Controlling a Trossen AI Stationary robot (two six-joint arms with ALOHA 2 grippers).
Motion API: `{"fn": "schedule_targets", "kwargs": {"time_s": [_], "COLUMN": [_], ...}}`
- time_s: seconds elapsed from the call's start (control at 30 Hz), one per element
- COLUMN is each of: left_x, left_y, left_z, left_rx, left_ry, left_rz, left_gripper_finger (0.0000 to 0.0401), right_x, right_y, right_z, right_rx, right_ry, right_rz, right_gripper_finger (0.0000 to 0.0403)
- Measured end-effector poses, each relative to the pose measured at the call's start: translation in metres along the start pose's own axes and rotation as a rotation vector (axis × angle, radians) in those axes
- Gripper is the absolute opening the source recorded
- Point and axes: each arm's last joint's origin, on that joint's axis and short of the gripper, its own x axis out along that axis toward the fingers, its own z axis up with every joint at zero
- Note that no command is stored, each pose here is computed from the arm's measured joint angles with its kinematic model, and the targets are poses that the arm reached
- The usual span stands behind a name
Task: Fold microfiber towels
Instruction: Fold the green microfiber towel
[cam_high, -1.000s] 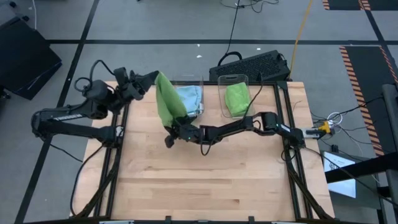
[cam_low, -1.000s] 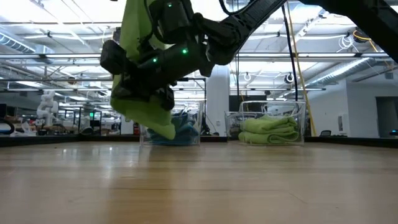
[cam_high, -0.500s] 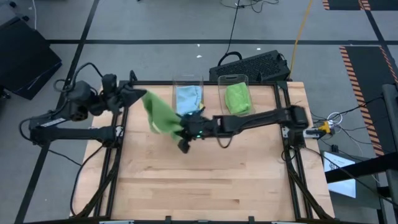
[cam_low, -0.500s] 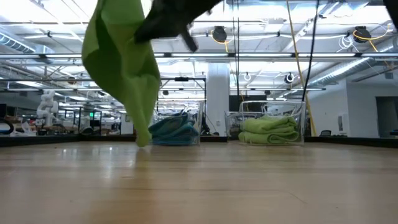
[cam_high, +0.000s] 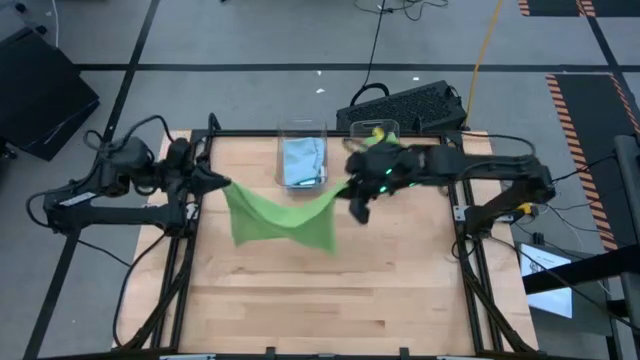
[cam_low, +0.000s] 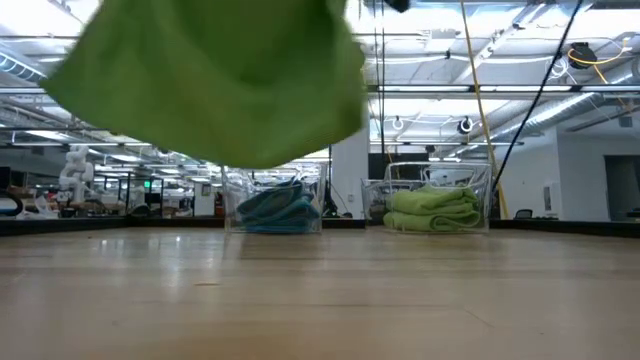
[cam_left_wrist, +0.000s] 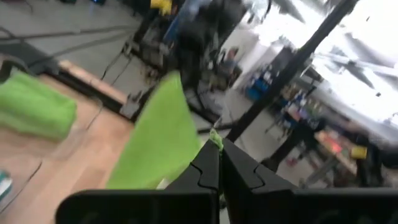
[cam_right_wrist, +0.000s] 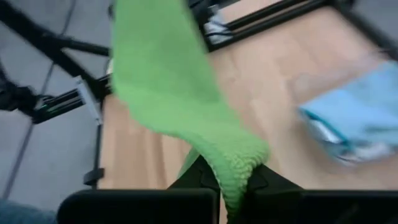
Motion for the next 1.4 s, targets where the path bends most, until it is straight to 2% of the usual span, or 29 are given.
{"fn": "schedule_targets", "kwargs": {"time_s": [0.23, 0.4, 0.5, 0.63, 0.83, 1.07, 1.2, 1.33, 1.4], "left_x": [0.007, 0.023, 0.036, 0.05, 0.065, 0.079, 0.081, 0.081, 0.079], "left_y": [0.006, 0.014, 0.024, 0.032, 0.025, 0.023, 0.021, 0.019, 0.02], "left_z": [-0.007, -0.007, -0.012, -0.021, -0.041, -0.086, -0.094, -0.086, -0.077], "left_rx": [0.05, 0.118, 0.148, 0.094, 0.037, 0.025, 0.018, 0.11, 0.165], "left_ry": [0.076, 0.08, 0.141, 0.233, 0.423, 0.653, 0.668, 0.565, 0.476], "left_rz": [0.058, 0.161, 0.242, 0.284, 0.191, 0.148, 0.164, 0.196, 0.225], "left_gripper_finger": [0.0011, 0.0008, 0.0012, 0.0004, 0.0007, 0.0009, 0.0005, 0.0009, 0.0004], "right_x": [-0.043, -0.051, -0.046, -0.036, -0.028, -0.006, 0.0, -0.007, -0.014], "right_y": [-0.031, -0.053, -0.066, -0.073, -0.06, -0.055, -0.056, -0.06, -0.067], "right_z": [0.007, 0.005, -0.004, -0.021, -0.061, -0.123, -0.141, -0.133, -0.127], "right_rx": [0.05, 0.043, 0.051, 0.112, 0.202, 0.348, 0.441, 0.447, 0.455], "right_ry": [-0.061, -0.004, 0.06, 0.154, 0.317, 0.451, 0.404, 0.244, 0.157], "right_rz": [-0.141, -0.224, -0.258, -0.164, 0.05, 0.192, 0.182, 0.154, 0.093], "right_gripper_finger": [0.0, 0.0, 0.0, 0.0, 0.0, 0.0, 0.0, 0.0, 0.0]}}
